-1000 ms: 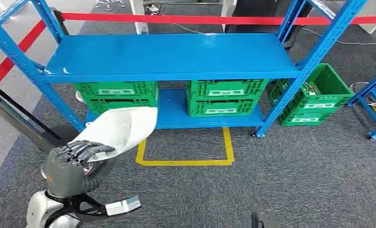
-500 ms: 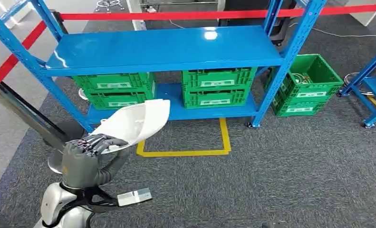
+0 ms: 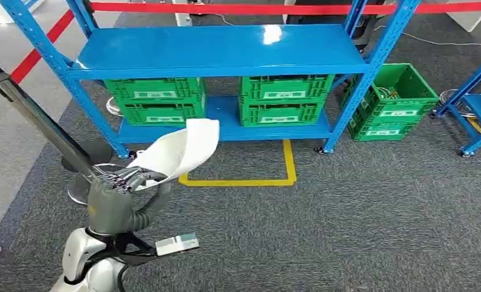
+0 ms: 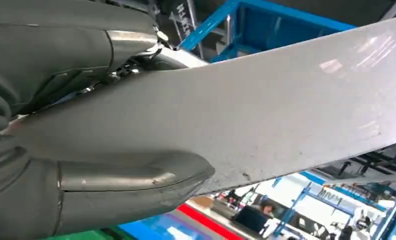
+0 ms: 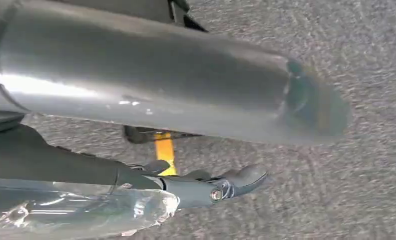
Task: Take the parts from the cabinet and place them on the table.
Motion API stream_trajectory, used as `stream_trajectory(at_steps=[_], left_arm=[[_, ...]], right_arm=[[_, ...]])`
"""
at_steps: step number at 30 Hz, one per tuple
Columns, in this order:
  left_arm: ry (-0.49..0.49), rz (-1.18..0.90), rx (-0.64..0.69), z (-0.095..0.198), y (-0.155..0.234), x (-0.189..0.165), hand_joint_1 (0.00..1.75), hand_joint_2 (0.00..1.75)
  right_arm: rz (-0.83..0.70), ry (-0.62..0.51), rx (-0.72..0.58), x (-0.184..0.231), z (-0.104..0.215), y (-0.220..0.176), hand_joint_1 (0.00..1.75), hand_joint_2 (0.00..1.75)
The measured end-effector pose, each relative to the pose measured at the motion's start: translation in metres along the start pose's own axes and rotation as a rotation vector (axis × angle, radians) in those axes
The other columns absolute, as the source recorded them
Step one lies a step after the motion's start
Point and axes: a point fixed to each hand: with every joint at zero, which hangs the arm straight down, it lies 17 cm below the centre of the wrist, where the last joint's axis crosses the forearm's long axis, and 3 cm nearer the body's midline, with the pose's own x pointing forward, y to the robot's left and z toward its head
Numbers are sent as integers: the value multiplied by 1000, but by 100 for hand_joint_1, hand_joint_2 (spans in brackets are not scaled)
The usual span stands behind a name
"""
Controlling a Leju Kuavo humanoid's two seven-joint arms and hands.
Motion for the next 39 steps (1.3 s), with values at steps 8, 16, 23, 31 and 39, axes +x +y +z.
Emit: stream_trajectory(at_steps=[8,16,23,31,39], left_arm=[[6,1,-5,1,-3,-1,175,175],[11,0,-13,3,-5,-3,175,175],[10,2,-13,2,-6,-3,175,175],[21,17,-31,3,-11,-4,175,175],[22,17,-36,4,-13,-5,175,175]], right_arm=[[2,-3,-1,1,-1,-1,0,0],[2,-1,-2,0,0,-1,0,0],[4,-2,3,1,0,1,0,0],[15,9,5,-2,0,1,0,0],[10,1,7,2,-1,1,0,0]])
